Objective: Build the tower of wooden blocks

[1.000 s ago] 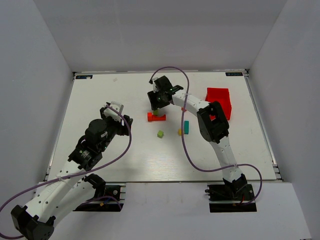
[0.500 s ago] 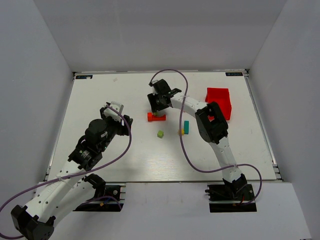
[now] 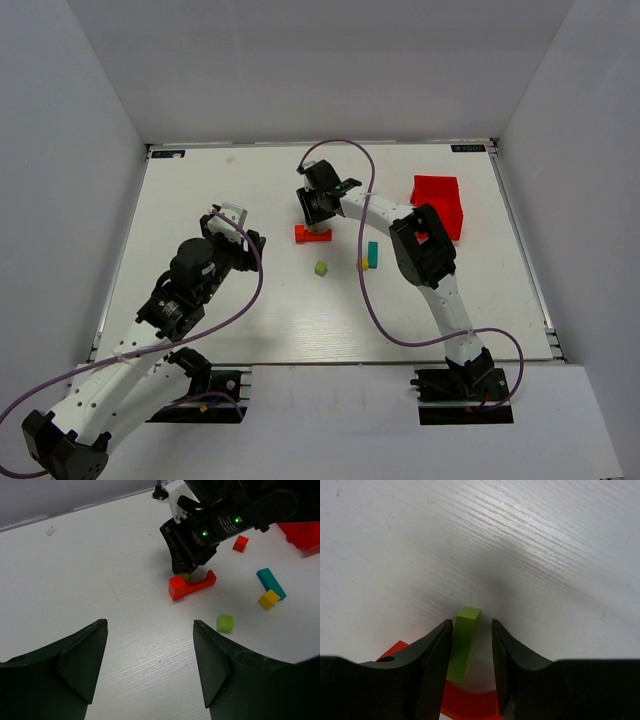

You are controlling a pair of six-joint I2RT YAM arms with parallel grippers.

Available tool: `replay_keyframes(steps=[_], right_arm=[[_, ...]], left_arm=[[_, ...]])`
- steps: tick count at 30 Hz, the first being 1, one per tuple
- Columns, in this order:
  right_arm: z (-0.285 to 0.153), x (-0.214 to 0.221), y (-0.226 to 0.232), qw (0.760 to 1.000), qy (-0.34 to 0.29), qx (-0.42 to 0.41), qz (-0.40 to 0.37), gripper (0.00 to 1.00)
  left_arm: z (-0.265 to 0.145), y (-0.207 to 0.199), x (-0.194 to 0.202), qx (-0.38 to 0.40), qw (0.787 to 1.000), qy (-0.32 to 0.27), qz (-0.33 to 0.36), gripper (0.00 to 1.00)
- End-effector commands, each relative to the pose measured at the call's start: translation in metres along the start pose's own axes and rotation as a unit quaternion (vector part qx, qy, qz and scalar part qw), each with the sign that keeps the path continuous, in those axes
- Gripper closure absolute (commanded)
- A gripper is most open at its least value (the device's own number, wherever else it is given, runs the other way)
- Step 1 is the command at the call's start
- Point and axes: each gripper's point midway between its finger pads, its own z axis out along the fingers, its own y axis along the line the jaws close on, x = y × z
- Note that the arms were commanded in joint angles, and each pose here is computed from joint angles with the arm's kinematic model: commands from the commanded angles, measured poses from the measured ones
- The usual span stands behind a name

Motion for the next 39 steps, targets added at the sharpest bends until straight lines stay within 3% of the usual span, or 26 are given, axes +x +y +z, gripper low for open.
replay_keyframes(steps=[1, 9, 12, 25, 30, 35, 39], right_arm=[[-0.015, -0.009, 0.007, 1.000, -0.016, -0.007, -0.005, 0.58], [-0.019, -0.015, 0.007, 0.999, -0.030, -0.020, -0.028, 0.92], [-0.025, -0.028, 0.001, 0.997, -0.051, -0.008, -0.052, 1.00], [-0.094, -0.090, -0.033, 0.957, -0.167, 0.016, -0.236, 1.00], [-0.109, -0.083, -0.011, 0.933, -0.172, -0.080, -0.306, 1.00], [-0.122, -0.055, 0.024, 0.894, -0.143, -0.212, -0.368, 1.00], [-0.131, -0.055, 0.042, 0.867, -0.131, -0.270, -0.398, 1.00]], left_arm=[[-0.002, -0.001, -0.004, 0.005, 1.000, -0.009, -0.004, 0.21], [0.000, -0.001, -0.002, 0.005, 1.000, -0.005, -0.003, 0.21], [0.000, -0.001, -0.002, 0.005, 1.000, -0.005, -0.003, 0.21], [0.000, 0.000, -0.002, 0.000, 1.000, -0.005, -0.003, 0.21], [0.000, 0.002, -0.002, -0.005, 1.000, -0.005, -0.003, 0.21], [0.000, 0.002, -0.002, -0.005, 1.000, -0.005, -0.003, 0.21], [0.000, 0.002, -0.002, -0.005, 1.000, -0.005, -0.003, 0.21]])
